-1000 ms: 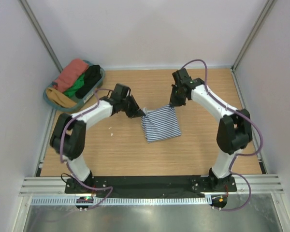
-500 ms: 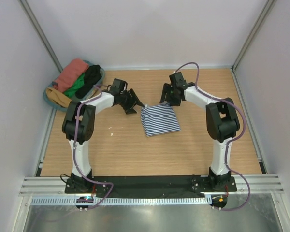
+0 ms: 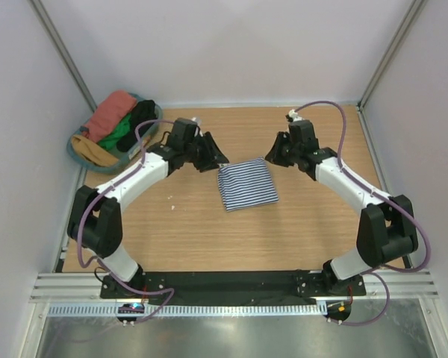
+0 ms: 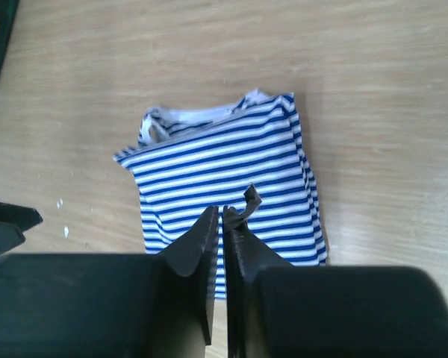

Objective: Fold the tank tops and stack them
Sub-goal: Fold the tank top

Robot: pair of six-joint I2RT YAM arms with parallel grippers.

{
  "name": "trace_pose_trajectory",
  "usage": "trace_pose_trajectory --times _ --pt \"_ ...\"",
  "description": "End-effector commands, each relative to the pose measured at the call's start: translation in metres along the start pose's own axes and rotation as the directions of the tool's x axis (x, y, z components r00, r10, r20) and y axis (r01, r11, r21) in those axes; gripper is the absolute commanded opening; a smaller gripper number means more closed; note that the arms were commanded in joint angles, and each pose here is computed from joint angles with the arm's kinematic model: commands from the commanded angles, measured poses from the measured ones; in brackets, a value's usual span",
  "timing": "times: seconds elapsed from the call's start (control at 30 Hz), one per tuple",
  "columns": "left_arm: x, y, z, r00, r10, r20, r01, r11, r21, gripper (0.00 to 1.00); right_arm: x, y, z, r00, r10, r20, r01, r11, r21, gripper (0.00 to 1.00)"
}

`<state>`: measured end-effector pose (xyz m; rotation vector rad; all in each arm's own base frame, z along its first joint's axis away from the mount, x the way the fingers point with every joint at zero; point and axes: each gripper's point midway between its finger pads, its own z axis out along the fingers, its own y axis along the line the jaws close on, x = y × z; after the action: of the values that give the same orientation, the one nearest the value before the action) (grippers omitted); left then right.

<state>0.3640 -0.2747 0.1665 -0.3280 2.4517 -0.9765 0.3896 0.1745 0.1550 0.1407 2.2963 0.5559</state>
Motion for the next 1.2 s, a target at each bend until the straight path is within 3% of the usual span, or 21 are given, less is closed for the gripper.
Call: trace_pose_trajectory --times 0.0,0.03,0.2,0.4,0.53,0.73,0.97,1.17 --pt "0.028 -0.014 0.010 0.999 0.008 -0.033 -0.006 0.999 0.035 0.37 0.015 0.009 0.005 0.998 0.064 0.004 -0.063 0.988 -0.139 0.08" --pt "0.030 -0.019 0.014 0.999 0.003 -0.032 -0.001 0.999 0.052 0.33 0.018 0.015 0.006 0.996 0.084 -0.015 -0.085 0.978 -0.191 0.01" --pt "0.025 -0.031 0.057 0.997 -0.060 -0.050 0.065 0.994 0.093 0.11 0.021 0.032 0.036 0.980 0.193 -0.048 -0.197 0.913 -0.357 0.01" --pt "0.000 0.000 0.106 0.987 -0.160 -0.004 0.160 0.986 0.052 0.00 0.016 0.031 0.075 0.949 0.312 -0.049 -0.302 0.851 -0.430 0.01" --pt "-0.020 0.048 0.131 0.973 -0.232 0.019 0.231 0.973 0.019 0.00 0.035 0.003 0.114 0.914 0.395 -0.091 -0.396 0.823 -0.407 0.01" --pt "-0.036 0.092 0.133 0.977 -0.200 0.066 0.205 0.976 -0.078 0.00 0.027 -0.047 0.131 0.844 0.530 -0.083 -0.521 0.774 -0.360 0.01" --pt "-0.037 0.082 0.109 0.987 -0.144 0.067 0.149 0.986 -0.070 0.02 0.015 -0.039 0.097 0.896 0.443 -0.039 -0.423 0.821 -0.384 0.01" --pt "-0.041 0.039 0.068 0.992 -0.079 0.101 0.079 0.997 0.000 0.04 0.018 -0.005 0.046 0.931 0.355 -0.081 -0.349 0.809 -0.473 0.02"
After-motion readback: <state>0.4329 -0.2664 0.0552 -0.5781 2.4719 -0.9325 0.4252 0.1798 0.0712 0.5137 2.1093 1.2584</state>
